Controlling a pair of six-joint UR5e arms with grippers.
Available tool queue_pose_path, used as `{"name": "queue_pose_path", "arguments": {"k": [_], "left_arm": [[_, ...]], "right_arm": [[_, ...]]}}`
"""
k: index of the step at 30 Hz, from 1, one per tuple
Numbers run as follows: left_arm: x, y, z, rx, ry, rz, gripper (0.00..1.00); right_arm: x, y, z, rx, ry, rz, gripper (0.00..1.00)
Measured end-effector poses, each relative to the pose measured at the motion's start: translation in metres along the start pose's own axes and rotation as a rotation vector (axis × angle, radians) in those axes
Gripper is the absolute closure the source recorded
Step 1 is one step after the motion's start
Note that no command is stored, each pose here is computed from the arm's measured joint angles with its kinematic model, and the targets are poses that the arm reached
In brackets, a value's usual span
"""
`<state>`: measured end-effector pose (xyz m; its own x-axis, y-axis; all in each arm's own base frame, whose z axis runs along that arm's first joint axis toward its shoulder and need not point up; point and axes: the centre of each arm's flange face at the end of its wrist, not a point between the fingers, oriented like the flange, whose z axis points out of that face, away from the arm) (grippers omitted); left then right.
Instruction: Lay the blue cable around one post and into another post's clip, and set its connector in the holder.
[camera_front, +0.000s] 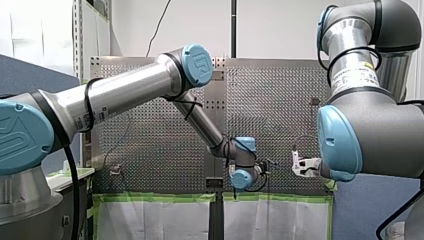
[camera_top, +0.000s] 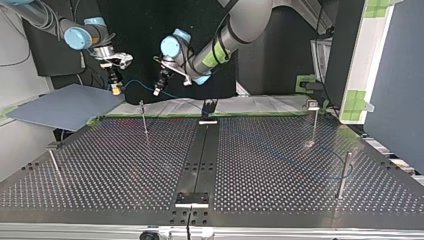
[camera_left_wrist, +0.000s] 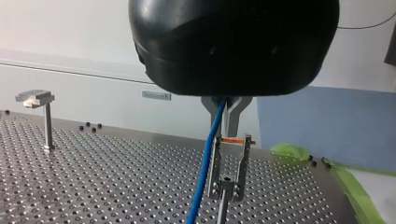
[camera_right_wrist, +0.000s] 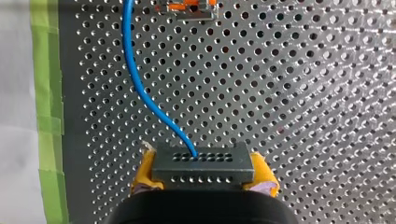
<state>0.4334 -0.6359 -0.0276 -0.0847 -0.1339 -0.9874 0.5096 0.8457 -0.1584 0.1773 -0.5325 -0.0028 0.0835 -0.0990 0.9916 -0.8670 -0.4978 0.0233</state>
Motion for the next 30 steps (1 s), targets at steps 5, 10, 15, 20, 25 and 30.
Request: {"name": "queue_pose_path", "arguments": {"k": [5,10,15,20,25,30], "left_arm": [[-0.002,-0.003,0.001,0.003,-0.005,-0.016,1.0],[-0.004,-0.005,0.003,0.005,-0.009,-0.023,1.0],[0.0,-0.005,0.005,0.002,-0.004,-0.031,1.0],[0.02,-0.009,0.005,-0.005,0.032,-0.014,1.0],[0.023,-0.013,0.012,-0.004,0.037,-0.019,1.0],[0.021,-0.015,0.015,-0.004,0.036,-0.023,1.0]], "right_arm": [[0.001,0.003,0.001,-0.005,0.014,0.011,1.0],[0.005,0.006,0.006,-0.006,0.034,0.03,1.0],[0.008,0.01,0.011,-0.006,0.028,0.044,1.0],[0.007,0.012,0.012,-0.014,0.019,0.053,1.0],[0.005,0.014,0.011,-0.023,0.01,0.059,1.0],[-0.005,0.013,0.009,-0.026,-0.015,0.06,1.0]]}}
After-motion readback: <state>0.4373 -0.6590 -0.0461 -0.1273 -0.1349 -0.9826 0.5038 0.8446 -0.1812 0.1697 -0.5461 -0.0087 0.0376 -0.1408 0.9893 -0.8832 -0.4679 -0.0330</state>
